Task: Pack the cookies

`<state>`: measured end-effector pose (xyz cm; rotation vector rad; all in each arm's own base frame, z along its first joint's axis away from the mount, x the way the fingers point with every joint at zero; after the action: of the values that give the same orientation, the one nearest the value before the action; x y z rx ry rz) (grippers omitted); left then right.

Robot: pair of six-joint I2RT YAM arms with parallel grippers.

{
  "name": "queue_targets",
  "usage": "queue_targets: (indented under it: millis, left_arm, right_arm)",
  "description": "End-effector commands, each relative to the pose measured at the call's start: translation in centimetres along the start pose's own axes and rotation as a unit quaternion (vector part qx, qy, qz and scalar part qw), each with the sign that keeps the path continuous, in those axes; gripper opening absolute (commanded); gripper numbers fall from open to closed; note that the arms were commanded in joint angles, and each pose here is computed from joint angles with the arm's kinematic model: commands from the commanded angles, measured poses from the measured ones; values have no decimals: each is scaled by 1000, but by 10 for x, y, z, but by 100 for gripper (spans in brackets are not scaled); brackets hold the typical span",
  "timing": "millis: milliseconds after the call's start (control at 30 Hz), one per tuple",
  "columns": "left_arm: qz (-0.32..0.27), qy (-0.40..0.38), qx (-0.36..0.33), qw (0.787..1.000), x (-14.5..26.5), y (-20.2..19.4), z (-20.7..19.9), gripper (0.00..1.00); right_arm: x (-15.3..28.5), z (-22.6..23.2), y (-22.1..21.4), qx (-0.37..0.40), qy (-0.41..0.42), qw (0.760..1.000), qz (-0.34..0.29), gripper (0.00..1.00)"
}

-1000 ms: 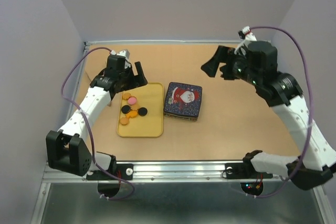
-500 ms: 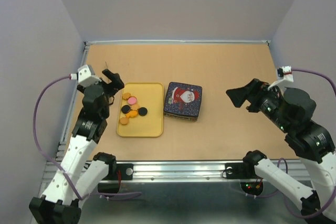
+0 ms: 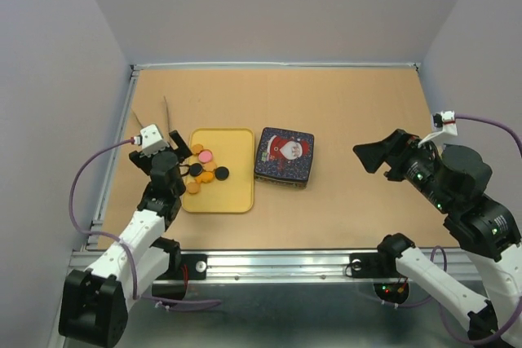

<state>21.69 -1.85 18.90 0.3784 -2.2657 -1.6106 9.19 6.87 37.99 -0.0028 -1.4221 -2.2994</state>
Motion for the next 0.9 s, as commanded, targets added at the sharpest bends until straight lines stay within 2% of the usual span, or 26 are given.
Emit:
queue_targets:
  millis: [0,167,233,267,500,633,667,700,767,833,867]
  left_arm:
    - [-60,21,29,998,-12,-4,5,99]
    - [-73,8,29,997,-30,-21,7,99]
    - [-46,6,-7,999,-40,-28,6,99]
    - [-66,-13,0,998,-43,-23,1,99]
    - [-101,-73,-25,992,-70,-11,-9,99]
    - [-77,-60,-46,994,-90,-16,-8,99]
    - [-88,-62,-38,994,-93,-14,-7,99]
    - [-95,-71,-38,992,-93,-16,-7,99]
    - [-74,-101,-63,990,-93,-20,-10,99]
    - [-103,-122,-62,985,-87,-16,-10,99]
    - [-98,-141,-66,983,-77,-25,-4,99]
  right_arm:
    - [-5,4,-4,-8,17,1000,18,100]
    - [-9,5,-3,-10,12,999,31,100]
    - [-13,6,-3,-10,10,999,37,100]
    - [-13,7,-1,-11,9,999,36,100]
    - [-12,5,0,-24,-10,999,29,100]
    - [-11,4,0,-35,-19,999,23,100]
    - [-11,3,0,-38,-22,999,20,100]
    - [-10,3,-1,-41,-23,999,20,100]
    - [-12,2,-2,-44,-28,998,21,100]
    - [-14,2,-3,-45,-32,998,24,100]
    - [-15,2,-4,-45,-31,998,25,100]
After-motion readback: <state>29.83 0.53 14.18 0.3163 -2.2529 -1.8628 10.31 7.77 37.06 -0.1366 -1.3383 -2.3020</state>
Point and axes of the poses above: each gripper's point midway between its finger pads, its own x axis back along the fingers, its own z axis along the line the jaws close on, y = z × x, the point moved 10 cm from there along x, back along the fingers, and after that the axes turned 7 degrees about x, right-handed, at the moved point
